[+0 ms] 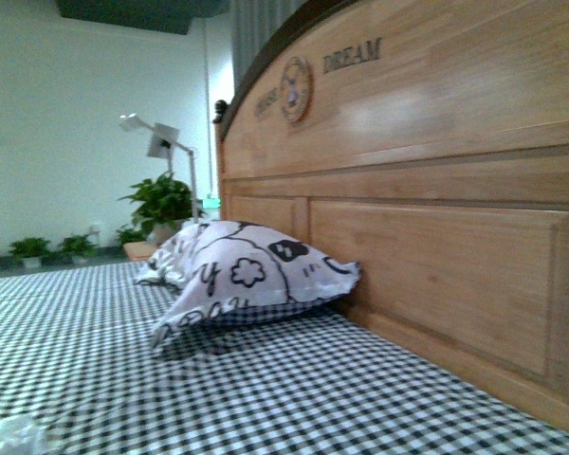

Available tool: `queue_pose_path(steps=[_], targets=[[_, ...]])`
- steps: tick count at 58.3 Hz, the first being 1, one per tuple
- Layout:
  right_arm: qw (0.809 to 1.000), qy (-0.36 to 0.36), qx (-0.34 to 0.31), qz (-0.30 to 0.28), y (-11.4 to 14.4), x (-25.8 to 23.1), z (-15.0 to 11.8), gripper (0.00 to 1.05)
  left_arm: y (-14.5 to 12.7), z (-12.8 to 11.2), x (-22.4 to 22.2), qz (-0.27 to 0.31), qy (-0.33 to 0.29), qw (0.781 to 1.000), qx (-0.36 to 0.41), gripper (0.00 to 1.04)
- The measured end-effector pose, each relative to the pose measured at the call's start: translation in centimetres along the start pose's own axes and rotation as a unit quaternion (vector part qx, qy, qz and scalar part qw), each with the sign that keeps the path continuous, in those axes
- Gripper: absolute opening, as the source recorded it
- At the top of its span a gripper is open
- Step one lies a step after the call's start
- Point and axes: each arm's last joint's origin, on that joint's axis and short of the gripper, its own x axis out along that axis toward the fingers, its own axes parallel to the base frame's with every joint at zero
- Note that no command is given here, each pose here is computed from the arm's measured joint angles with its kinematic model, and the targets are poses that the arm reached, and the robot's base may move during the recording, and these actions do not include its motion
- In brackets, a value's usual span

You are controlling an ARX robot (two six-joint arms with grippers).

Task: Clean up trash

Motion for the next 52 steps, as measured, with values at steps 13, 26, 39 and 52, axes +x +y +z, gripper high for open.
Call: queue_pose_path(steps=[13,26,39,52], targets=[[1.000,0.000,0.000,-0.002,0.0,0.0,0.0,0.20,0.0,0.0,0.0,0.000,0.000,1.000,0.000,0.29],[1.000,0.000,0.000,-0.001,0.0,0.0,0.0,0.20,0.0,0.0,0.0,0.000,0.001,1.000,-0.001,0.29],[1.000,0.003,-0.002,0.001,0.1,0.1,-0.1,0.20,0.2,0.0,0.2,0.017,0.039,0.999,-0.027,0.29],[1.000,-0.003,0.001,-0.002,-0.1,-0.1,0.1,0.20,2.6,-1.2,3.7,0.017,0.291,0.949,-0.120,0.29]])
